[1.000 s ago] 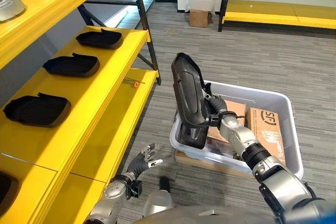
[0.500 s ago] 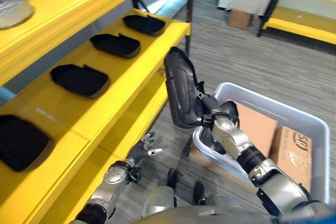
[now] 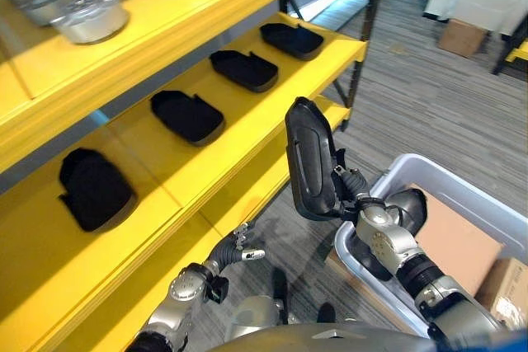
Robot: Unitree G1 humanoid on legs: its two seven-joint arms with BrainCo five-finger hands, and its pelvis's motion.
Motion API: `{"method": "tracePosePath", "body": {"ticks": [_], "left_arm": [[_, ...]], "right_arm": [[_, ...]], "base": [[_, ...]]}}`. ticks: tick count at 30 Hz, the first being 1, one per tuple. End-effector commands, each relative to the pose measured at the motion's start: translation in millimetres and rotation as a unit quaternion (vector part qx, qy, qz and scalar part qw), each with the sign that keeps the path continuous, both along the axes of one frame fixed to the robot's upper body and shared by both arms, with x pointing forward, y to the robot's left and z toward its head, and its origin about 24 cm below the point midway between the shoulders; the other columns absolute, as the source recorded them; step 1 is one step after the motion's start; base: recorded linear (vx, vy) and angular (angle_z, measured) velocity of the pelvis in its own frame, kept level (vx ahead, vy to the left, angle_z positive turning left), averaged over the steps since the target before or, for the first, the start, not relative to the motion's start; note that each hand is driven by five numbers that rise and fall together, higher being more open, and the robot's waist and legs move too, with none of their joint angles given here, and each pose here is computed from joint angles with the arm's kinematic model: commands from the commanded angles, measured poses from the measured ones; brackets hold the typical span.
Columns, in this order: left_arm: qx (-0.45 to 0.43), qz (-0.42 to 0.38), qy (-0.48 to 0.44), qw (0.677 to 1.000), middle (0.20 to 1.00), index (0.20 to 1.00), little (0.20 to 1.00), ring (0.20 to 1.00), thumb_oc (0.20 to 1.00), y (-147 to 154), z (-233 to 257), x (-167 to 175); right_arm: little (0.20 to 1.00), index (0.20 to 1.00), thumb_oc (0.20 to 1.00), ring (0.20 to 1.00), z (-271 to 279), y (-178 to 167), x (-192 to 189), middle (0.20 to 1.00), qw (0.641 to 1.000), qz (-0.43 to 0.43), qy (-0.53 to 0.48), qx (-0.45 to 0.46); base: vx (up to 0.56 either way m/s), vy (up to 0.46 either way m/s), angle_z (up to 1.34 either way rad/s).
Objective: Move parts from the plastic box to the shelf.
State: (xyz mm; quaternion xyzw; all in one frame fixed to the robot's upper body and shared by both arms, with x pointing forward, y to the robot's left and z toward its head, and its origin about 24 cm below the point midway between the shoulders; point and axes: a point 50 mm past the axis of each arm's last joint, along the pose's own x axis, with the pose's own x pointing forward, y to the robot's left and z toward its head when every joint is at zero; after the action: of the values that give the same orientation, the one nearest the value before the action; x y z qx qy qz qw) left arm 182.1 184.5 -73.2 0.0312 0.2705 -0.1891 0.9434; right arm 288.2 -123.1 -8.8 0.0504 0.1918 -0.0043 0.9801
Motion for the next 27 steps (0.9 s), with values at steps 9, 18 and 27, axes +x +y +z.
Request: {"method": "tracePosePath", "body": {"ticks": [9,18,27], "left_arm": [[-0.020,-0.036,-0.033,0.999,1.000,1.000,1.000,1.000,1.000,-23,13,24],[-0.013,-0.042,-0.019,0.999,1.000,1.000,1.000,1.000,1.000,-20,14,21],[-0.018,0.003,-0.017,1.000,1.000,1.000,1.000,1.000,1.000,-8,15,5]], "right_arm": [[0.200,0.200,0.200,0.200,52,6,38,0.200,0.994,0.011,-0.100,0.032],[0.200,0.200,0.200,0.200,48,11,32,0.200,0.995,0.015,-0.091,0.046],[0.200,0.200,0.200,0.200,47,41,19,0.200,0.992,0.073,-0.087,0.056]], "base": [[0.01,0.242,0.44],[0.03,0.264,0.29],[-0.06,0.242,0.23]]}}
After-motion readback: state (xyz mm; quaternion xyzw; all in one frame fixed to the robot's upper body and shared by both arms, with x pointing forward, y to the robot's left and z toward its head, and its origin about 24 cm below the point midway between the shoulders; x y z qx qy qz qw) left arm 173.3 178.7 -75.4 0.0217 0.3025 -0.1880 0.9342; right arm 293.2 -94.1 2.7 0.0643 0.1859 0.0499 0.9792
